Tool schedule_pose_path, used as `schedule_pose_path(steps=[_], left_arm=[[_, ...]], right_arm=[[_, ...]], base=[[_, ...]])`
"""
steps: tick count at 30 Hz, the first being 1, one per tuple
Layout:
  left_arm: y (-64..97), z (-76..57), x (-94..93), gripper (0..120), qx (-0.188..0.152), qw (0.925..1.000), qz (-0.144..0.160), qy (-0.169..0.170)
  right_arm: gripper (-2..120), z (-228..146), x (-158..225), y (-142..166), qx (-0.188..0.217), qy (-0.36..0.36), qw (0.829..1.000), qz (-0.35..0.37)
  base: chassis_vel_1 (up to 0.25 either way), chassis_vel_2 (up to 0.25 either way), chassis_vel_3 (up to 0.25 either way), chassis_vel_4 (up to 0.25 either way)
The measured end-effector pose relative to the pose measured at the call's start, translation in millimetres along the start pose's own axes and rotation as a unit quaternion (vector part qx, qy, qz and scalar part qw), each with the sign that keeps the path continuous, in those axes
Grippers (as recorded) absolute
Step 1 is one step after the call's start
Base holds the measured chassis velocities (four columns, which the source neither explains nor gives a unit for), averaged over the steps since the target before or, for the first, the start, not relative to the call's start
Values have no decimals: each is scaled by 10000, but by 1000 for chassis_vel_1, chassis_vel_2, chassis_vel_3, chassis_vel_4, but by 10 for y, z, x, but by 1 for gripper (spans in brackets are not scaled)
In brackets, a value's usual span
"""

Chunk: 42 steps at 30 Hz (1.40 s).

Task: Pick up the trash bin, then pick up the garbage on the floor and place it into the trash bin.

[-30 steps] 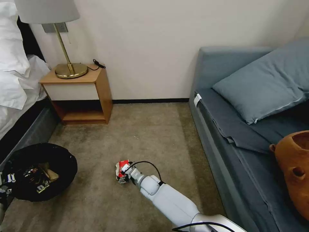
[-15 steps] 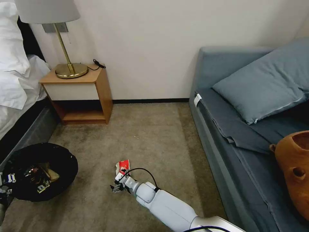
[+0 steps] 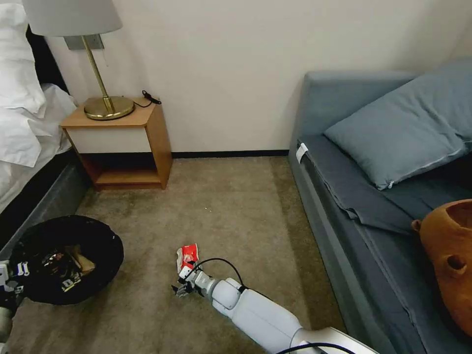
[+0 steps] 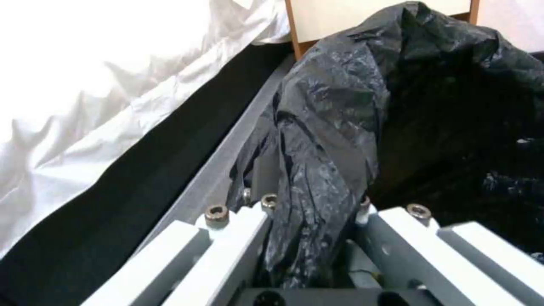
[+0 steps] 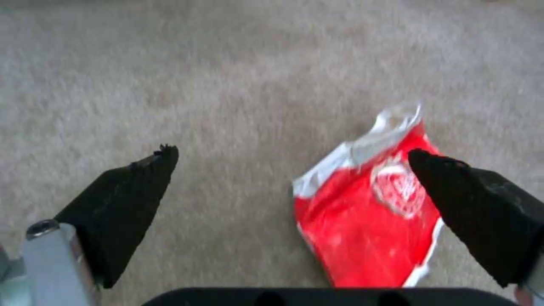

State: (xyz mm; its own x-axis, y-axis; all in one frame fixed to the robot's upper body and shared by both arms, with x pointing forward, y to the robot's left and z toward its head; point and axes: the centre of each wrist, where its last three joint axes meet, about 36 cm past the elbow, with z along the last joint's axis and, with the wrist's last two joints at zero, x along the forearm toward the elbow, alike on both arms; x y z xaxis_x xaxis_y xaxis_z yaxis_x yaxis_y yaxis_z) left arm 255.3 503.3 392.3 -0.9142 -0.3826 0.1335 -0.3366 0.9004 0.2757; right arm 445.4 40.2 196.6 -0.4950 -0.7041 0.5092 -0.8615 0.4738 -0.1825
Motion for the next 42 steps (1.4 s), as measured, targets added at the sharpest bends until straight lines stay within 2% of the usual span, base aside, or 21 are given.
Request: schedule_pose_path(steps=[6, 12, 17, 42], left_arm=[[59, 18, 42, 4, -8, 10000, -47, 1], [161, 113, 139, 4, -40, 9999, -116, -1], [181, 142, 172, 4, -42, 9999, -133, 8], [91, 153, 121, 4, 34, 9999, -99, -5]], right_arm=[[100, -92, 2, 31, 3, -177, 9997, 162], [100, -123, 10, 79, -2, -144, 9998, 170], [100, -118, 13, 92, -22, -144, 9998, 149], [100, -89, 16, 114, -36, -110, 9998, 138]], base=[[0, 0, 0, 0], [0, 0, 0, 0], [0, 0, 0, 0], [-27, 24, 26, -22]])
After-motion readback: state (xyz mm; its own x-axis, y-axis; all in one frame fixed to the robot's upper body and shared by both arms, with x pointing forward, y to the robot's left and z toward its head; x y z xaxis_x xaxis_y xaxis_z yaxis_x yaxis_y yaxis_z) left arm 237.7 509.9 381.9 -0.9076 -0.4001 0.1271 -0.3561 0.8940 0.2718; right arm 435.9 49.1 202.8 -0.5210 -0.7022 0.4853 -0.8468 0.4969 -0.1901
